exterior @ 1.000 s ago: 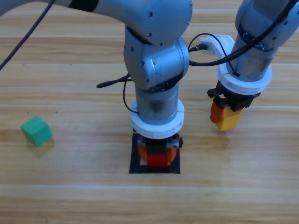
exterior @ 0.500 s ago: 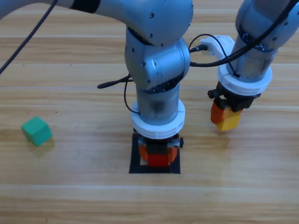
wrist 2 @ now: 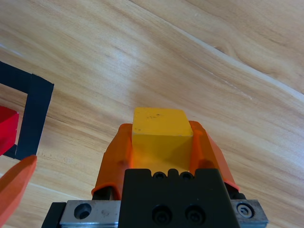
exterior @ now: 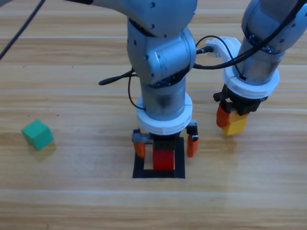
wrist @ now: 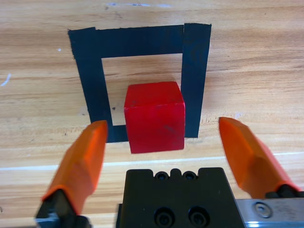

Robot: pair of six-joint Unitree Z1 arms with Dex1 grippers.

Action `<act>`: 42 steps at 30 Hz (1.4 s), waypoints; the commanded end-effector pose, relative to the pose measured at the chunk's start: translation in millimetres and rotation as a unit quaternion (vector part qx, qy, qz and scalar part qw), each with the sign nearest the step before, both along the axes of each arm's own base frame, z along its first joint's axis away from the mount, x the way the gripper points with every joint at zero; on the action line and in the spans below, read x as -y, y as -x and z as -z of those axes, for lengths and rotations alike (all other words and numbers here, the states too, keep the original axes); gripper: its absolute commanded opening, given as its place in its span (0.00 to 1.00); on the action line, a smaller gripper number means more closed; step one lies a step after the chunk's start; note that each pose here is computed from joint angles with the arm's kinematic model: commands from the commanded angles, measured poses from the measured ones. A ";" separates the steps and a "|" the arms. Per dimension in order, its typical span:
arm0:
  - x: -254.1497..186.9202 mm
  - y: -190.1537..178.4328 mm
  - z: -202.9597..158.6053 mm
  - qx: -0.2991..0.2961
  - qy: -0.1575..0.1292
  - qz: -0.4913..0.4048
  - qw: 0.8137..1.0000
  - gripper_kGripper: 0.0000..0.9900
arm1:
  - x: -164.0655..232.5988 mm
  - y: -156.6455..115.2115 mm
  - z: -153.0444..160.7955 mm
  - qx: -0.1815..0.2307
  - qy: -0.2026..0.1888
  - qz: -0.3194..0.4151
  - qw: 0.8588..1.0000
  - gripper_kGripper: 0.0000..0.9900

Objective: Stack the blocks in the rectangular block: red at the bottom, yellow in the middle, green on top

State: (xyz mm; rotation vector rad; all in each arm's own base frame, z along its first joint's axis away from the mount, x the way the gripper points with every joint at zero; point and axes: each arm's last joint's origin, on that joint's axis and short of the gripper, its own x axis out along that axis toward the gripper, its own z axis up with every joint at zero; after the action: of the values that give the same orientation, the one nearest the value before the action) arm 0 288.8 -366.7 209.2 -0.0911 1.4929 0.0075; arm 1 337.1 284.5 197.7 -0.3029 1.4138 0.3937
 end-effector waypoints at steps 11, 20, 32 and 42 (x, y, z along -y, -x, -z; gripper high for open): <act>-134.9 57.1 -174.1 0.091 0.024 -0.013 0.996 1.00 | -18.9 37.7 -48.3 0.002 -0.069 0.050 0.996 0.20; -196.3 9.5 -123.4 0.028 -0.040 -0.138 0.989 1.00 | -59.9 66.7 -43.7 -0.019 -0.058 0.077 0.995 0.20; -195.9 -27.3 -63.7 -0.036 -0.068 -0.301 0.950 1.00 | -119.4 62.9 -17.6 -0.032 0.006 0.077 0.996 0.20; -244.4 -42.8 -38.3 -0.074 -0.024 -0.374 0.924 0.99 | -131.1 62.2 -9.9 -0.032 0.008 0.072 0.997 0.20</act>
State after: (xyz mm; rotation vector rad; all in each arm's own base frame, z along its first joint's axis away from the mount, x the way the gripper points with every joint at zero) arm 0 318.9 -152.6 272.3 -0.5674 1.4811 0.6101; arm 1 285.7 399.8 231.8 -0.1429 1.4611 0.2831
